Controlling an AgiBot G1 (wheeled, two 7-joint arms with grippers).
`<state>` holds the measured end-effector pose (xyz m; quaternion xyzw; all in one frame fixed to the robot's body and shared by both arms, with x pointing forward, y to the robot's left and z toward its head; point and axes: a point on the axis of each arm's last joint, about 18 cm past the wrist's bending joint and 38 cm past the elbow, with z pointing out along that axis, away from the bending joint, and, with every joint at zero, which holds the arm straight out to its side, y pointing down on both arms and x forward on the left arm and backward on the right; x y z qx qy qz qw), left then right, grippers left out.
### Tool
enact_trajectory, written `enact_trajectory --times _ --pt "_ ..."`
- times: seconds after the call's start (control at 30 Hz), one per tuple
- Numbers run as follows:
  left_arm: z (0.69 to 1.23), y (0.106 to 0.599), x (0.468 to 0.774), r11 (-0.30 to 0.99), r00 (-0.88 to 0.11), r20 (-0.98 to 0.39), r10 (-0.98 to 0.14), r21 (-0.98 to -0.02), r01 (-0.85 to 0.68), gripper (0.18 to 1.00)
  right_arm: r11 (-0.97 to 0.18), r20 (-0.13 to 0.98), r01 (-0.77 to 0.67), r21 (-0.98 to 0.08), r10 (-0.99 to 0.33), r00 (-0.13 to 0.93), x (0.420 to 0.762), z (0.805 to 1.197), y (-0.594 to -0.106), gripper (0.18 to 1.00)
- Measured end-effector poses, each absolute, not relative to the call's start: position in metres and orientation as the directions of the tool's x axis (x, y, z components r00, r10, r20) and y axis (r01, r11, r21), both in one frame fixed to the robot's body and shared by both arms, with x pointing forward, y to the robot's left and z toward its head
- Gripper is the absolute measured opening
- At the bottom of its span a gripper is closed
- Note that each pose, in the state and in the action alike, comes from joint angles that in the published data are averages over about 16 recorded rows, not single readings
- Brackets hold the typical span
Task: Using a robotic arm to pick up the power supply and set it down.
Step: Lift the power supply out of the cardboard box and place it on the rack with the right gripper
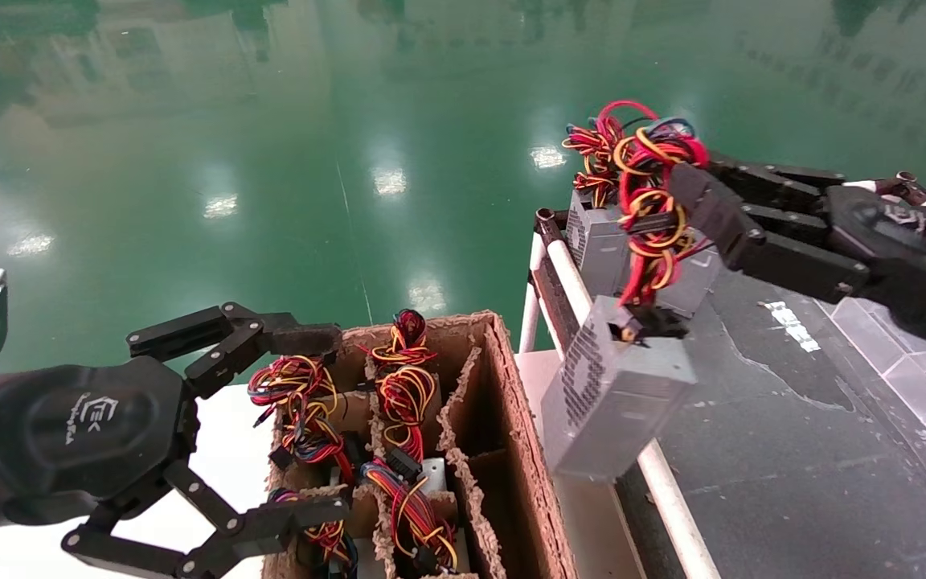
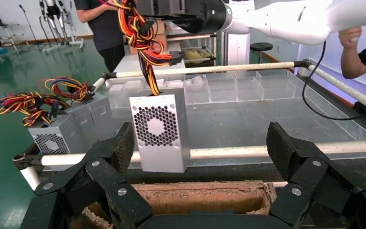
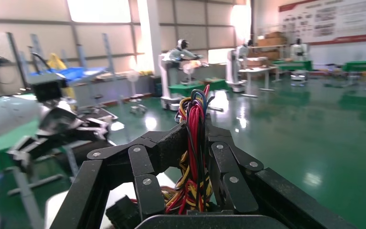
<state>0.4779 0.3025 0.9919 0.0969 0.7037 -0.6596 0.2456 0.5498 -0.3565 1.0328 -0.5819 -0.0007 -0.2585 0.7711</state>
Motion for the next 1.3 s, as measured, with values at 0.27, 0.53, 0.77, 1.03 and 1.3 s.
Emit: enact_trajectory --times 0.27,0.53,0.77,1.03,1.3 --pt "0.992 0.303 0.478 0.111 -0.861 -0.474 -0.188 -0.881 0.460 1.001 0.147 0.298 0.419 -0.896 -0.501 0.813 0.560 1.035 -0.388 0.192" --pt "0.992 0.303 0.478 0.111 -0.861 -0.474 -0.188 -0.881 0.460 1.001 0.119 0.290 0.430 -0.895 -0.578 0.763 0.573 1.040 -0.408 0.192" --pt "0.992 0.303 0.478 0.111 -0.861 -0.473 -0.188 -0.881 0.460 1.001 0.115 0.278 0.432 -0.895 -0.612 0.740 0.579 1.044 -0.417 0.192" --pt "0.992 0.303 0.478 0.111 -0.861 -0.473 -0.188 -0.881 0.460 1.001 0.116 0.274 0.429 -0.896 -0.617 0.738 0.581 1.044 -0.418 0.192" --pt "0.992 0.303 0.478 0.111 -0.861 -0.473 -0.188 -0.881 0.460 1.001 0.110 0.285 0.437 -0.893 -0.614 0.736 0.583 1.047 -0.413 0.192"
